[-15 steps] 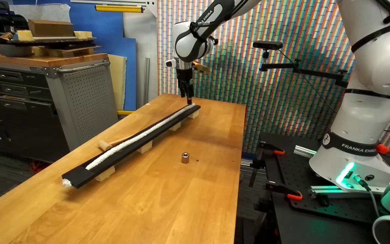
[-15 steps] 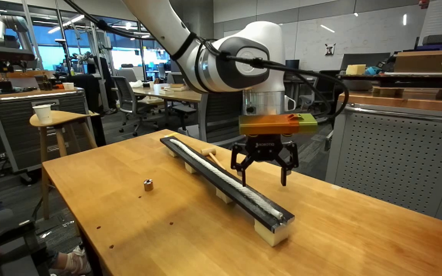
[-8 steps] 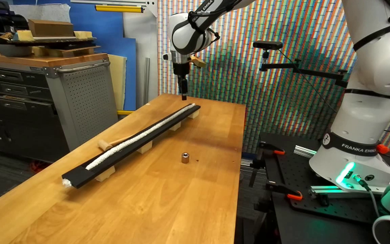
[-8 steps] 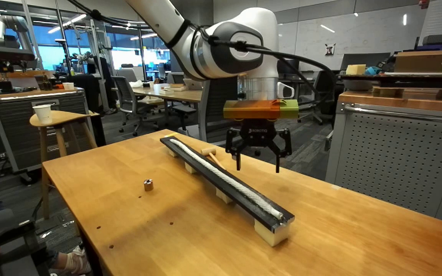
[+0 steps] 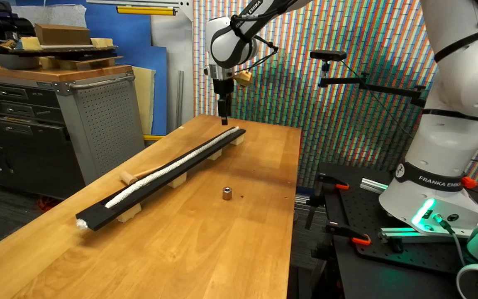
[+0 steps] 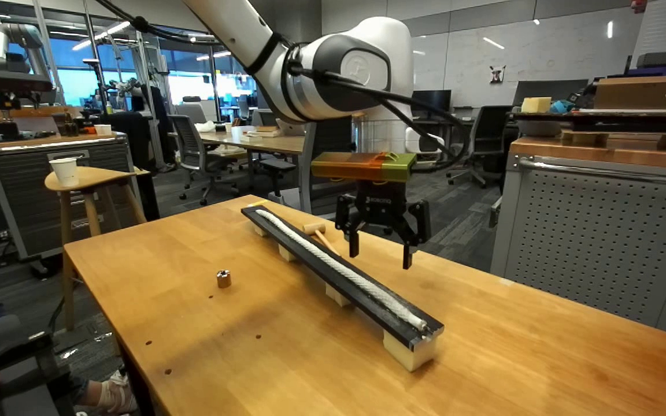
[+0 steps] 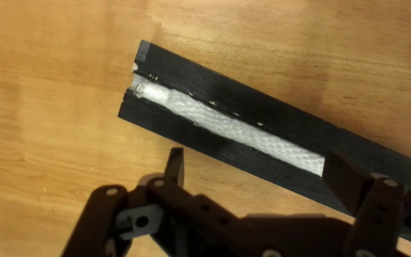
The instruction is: Straighten the white rope on the black object.
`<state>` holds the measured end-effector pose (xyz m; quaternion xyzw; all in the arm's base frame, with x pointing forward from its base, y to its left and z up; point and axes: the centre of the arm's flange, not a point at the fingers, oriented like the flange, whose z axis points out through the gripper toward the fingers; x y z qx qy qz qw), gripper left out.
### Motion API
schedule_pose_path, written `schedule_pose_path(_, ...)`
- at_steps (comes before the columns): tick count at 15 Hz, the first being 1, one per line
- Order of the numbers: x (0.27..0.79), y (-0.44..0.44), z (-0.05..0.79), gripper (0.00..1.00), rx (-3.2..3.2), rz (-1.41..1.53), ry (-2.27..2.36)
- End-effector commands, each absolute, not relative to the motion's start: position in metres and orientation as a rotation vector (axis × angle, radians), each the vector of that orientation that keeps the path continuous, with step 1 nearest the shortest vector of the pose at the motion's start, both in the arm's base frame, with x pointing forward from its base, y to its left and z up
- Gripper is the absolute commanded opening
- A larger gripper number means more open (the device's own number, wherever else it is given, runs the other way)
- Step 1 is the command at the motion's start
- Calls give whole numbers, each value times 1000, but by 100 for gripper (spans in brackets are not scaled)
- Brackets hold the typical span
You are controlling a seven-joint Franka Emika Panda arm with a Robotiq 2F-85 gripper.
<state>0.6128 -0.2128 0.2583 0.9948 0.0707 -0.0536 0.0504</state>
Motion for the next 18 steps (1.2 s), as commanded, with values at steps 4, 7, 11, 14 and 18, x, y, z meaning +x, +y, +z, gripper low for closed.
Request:
schedule_pose_path(4, 603, -203, 257, 100, 3017, -242, -122)
schedule_pose_path(7, 596, -199, 252, 100, 3010, -266, -193)
schedule_pose_path(11, 588, -193, 251, 100, 3011, -277, -250)
schedule_pose_path(14, 596, -197, 236, 100, 3021, -274, -215)
schedule_pose_path(18, 596, -197, 232, 100, 3021, -282, -214)
